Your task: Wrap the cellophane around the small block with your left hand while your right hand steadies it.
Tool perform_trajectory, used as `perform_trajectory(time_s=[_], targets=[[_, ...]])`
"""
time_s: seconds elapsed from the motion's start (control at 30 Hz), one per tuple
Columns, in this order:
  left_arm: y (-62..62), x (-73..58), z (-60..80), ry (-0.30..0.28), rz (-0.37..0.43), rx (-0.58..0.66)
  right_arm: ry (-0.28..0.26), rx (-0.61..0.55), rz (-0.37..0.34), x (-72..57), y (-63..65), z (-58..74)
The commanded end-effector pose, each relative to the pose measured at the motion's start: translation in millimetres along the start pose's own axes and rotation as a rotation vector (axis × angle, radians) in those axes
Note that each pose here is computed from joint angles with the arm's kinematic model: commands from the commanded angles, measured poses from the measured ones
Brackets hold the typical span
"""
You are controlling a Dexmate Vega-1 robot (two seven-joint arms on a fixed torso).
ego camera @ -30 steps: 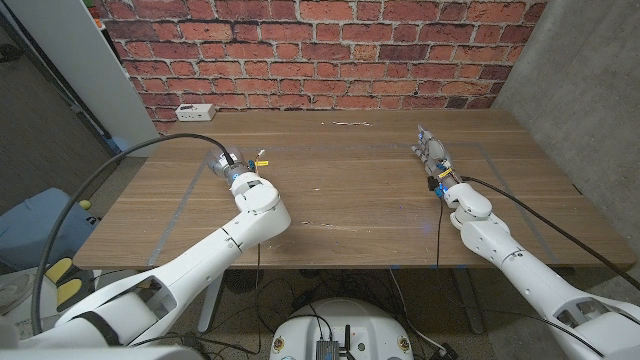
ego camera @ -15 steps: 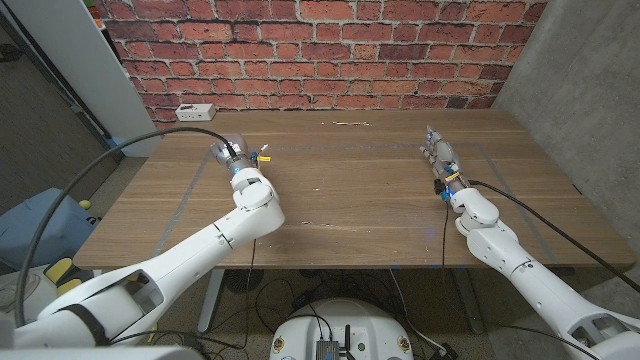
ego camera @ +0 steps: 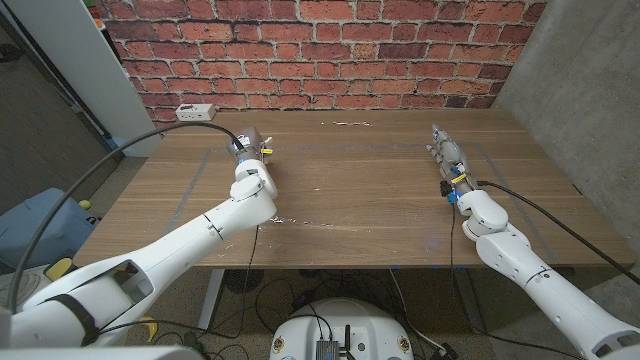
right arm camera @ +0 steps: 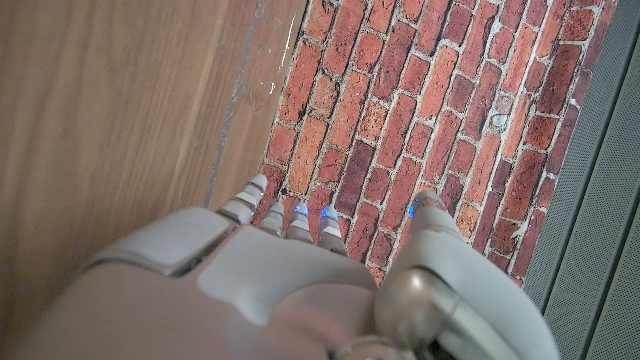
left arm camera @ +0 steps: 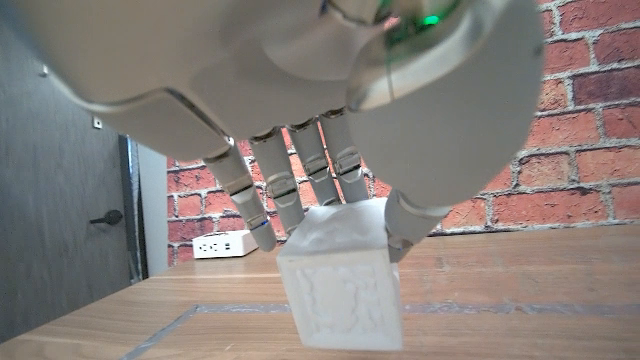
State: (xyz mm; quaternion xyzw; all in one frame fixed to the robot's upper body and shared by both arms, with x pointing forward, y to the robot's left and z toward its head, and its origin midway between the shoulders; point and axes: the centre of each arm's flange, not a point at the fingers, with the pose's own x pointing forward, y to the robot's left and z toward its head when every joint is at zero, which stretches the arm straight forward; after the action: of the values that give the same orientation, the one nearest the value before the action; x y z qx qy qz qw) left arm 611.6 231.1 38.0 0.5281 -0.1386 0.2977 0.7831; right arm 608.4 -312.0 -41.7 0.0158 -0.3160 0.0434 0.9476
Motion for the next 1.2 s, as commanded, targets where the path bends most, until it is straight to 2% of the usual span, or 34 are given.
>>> perform_trajectory(time_s=[0.03,0.3,0.6,1.2], targets=[[-4.5,8.3,22.8,-0.104,-0.049,-0.043,0.010,-0.035,-0.003,-8.3,-1.6,7.3],[-8.1,7.9,37.5,-0.132,-0.068,-0.027,0.030,-0.050,0.013,-7.9,-3.5,7.1],[-15.1,3.4,58.7,-0.171,-0.106,-0.029,0.045,-0.052,0.026,-10.9,-13.0,8.3],[-24.8,-15.6,88.3,-0.189,-0.134,-0.042,0.060,-0.063,0.049,-18.8,-34.1,12.0]])
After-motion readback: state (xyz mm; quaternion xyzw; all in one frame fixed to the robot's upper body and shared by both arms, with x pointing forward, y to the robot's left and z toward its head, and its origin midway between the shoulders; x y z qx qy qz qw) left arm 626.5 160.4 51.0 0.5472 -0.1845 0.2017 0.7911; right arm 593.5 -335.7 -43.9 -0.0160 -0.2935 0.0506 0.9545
